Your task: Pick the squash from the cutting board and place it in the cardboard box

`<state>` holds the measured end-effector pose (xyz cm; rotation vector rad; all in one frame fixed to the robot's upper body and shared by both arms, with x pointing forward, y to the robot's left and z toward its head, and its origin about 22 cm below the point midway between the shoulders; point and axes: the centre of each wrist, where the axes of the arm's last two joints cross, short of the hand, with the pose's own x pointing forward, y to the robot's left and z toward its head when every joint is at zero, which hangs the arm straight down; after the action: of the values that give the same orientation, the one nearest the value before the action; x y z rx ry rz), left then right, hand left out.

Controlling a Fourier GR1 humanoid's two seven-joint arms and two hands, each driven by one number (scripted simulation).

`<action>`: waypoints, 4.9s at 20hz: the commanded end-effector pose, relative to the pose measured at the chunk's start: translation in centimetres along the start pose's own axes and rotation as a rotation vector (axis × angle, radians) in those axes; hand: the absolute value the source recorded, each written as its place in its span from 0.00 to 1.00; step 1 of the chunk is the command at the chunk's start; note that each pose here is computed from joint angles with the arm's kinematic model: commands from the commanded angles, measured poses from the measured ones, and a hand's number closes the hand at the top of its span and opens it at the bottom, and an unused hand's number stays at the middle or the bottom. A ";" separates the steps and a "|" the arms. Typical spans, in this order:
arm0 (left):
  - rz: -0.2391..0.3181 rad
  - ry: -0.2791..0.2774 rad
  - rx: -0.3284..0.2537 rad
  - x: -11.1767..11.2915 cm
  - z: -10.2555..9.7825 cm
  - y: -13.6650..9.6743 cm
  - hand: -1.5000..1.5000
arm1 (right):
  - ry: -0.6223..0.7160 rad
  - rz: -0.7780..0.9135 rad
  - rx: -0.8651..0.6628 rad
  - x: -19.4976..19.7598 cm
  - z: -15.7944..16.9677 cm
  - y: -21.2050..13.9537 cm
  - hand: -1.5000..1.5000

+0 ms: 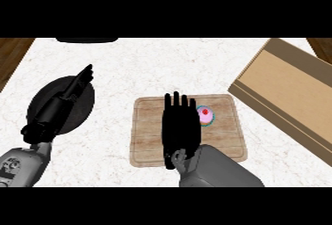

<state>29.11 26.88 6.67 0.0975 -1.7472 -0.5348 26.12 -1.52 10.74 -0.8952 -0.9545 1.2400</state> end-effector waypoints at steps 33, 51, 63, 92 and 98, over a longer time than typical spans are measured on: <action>0.010 -0.002 0.006 -0.4 -0.9 0.9 0.50 | 0.079 0.128 -0.050 -3.9 -4.6 5.8 1.00; 0.002 0.002 0.002 -0.5 1.0 0.9 0.50 | -0.697 0.062 -0.287 -10.4 -4.8 -0.3 1.00; -0.002 0.017 0.022 0.1 -0.2 -0.3 0.50 | -0.404 -0.247 -0.620 -15.5 -0.9 -10.6 1.00; -0.002 -0.042 -0.027 1.6 -1.0 -0.8 0.50 | 0.083 -0.138 -0.104 -37.8 -11.1 -16.5 1.00; -0.018 -0.026 -0.019 0.6 -1.1 -1.0 0.50 | -0.062 -0.198 0.026 -41.3 -11.4 -13.4 0.00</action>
<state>29.53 26.08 6.95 0.0844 -1.7653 -0.5522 38.69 -43.23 17.20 -0.8375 -1.0330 1.0684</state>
